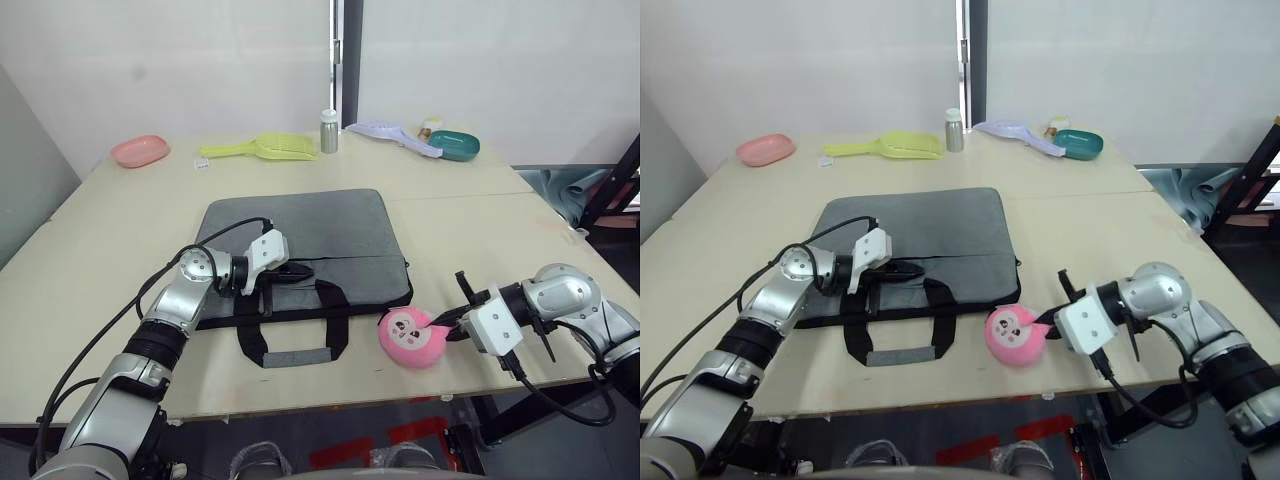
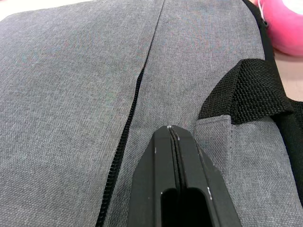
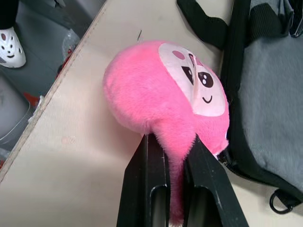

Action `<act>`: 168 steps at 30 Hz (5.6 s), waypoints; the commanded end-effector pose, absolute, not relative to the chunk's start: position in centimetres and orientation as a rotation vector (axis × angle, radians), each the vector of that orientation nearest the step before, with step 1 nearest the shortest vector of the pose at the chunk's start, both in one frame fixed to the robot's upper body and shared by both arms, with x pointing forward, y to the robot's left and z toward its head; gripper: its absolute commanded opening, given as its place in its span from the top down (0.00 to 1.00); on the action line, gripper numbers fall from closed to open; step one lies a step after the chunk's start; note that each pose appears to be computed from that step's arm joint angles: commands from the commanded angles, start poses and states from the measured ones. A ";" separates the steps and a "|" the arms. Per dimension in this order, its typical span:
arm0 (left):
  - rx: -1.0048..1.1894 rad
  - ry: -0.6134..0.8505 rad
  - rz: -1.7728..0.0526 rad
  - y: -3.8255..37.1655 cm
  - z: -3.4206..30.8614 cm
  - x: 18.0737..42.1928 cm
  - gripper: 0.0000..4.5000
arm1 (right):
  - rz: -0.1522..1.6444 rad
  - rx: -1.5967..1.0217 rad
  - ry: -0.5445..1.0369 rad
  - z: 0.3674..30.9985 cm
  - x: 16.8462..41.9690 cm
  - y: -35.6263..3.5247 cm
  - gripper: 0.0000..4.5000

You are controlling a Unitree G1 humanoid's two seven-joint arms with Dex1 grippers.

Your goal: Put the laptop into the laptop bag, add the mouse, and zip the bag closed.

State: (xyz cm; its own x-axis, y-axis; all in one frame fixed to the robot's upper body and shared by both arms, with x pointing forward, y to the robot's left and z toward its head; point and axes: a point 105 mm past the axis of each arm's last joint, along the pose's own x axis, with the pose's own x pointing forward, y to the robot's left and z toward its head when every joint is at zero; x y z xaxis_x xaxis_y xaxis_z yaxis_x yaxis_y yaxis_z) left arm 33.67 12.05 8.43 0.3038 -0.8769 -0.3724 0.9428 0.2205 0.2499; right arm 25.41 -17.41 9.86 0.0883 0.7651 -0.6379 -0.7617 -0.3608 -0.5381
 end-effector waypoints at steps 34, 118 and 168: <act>0.450 0.514 -1.288 14.6 1.1 30.7 1.00 | 1.369 -1.079 0.067 12.7 28.8 -21.5 0.99; 0.465 0.589 -1.336 15.5 -1.4 28.4 1.00 | 0.474 0.337 0.230 13.0 34.0 -21.2 0.98; 0.324 0.310 -0.243 43.7 17.6 28.0 0.01 | 0.746 -0.552 0.120 21.6 30.8 -29.1 0.00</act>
